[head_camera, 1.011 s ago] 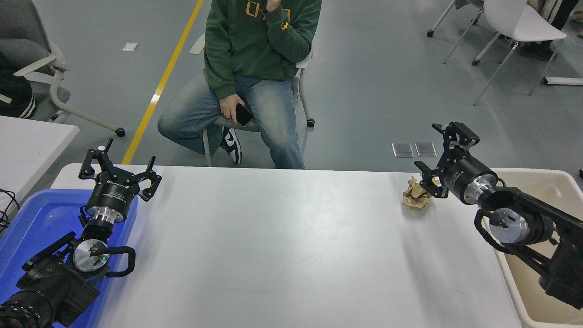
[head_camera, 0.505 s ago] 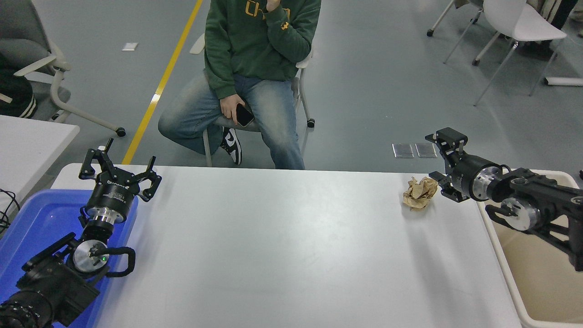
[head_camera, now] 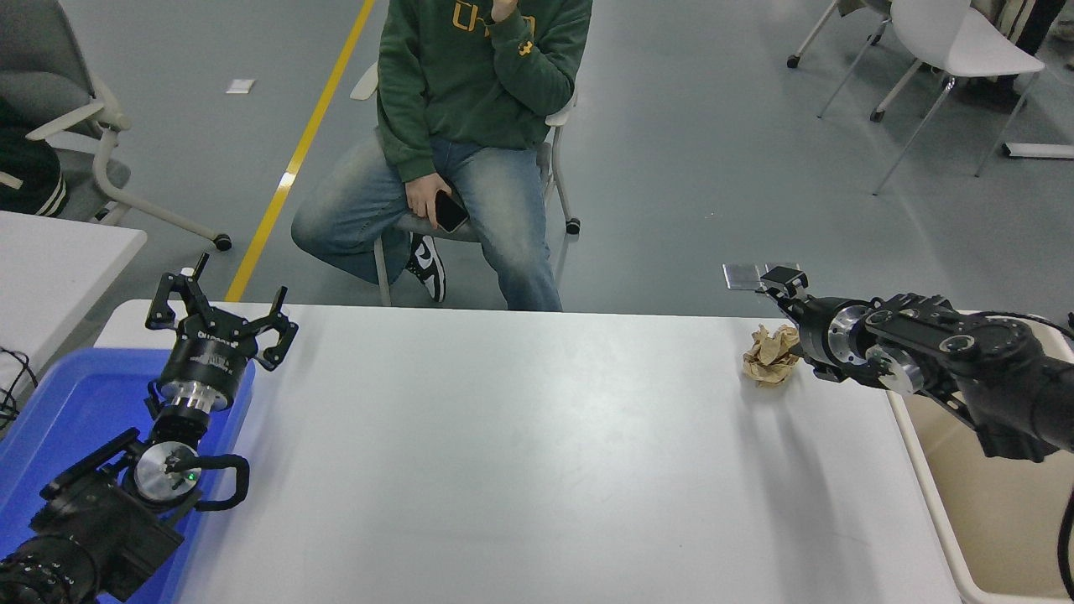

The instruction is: Clean the table surface

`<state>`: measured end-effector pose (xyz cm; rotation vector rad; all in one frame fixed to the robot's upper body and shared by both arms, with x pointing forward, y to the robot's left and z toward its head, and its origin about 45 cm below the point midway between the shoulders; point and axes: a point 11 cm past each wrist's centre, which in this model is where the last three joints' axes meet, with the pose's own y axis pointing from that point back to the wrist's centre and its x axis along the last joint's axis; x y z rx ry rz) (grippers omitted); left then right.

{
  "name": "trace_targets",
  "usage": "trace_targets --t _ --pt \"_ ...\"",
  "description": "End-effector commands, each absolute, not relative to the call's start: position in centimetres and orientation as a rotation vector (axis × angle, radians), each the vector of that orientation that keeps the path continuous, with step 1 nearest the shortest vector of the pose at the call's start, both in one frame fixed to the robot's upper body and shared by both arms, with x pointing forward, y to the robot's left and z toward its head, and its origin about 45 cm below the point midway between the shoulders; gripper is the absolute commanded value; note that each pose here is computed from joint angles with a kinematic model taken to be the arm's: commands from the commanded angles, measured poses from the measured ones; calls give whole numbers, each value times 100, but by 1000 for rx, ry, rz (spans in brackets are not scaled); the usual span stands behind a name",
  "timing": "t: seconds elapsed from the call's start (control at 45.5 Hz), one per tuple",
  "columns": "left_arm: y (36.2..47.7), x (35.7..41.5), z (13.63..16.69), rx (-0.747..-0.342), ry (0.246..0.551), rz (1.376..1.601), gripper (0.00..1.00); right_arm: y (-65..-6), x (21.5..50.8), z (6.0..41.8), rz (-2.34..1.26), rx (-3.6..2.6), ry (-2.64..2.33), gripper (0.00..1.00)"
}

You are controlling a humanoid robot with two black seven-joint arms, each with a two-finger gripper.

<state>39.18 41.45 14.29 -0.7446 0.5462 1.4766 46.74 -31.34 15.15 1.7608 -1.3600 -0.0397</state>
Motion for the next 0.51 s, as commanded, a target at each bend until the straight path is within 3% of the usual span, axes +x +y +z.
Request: trace_targets --t 0.0,0.484 --pt "4145 3918 1429 -744 546 1477 100 -3018 4721 1403 32 1695 -1292 99" --pt "4145 3918 1429 -744 546 1477 100 -3151 4637 1178 183 1550 -1190 94"
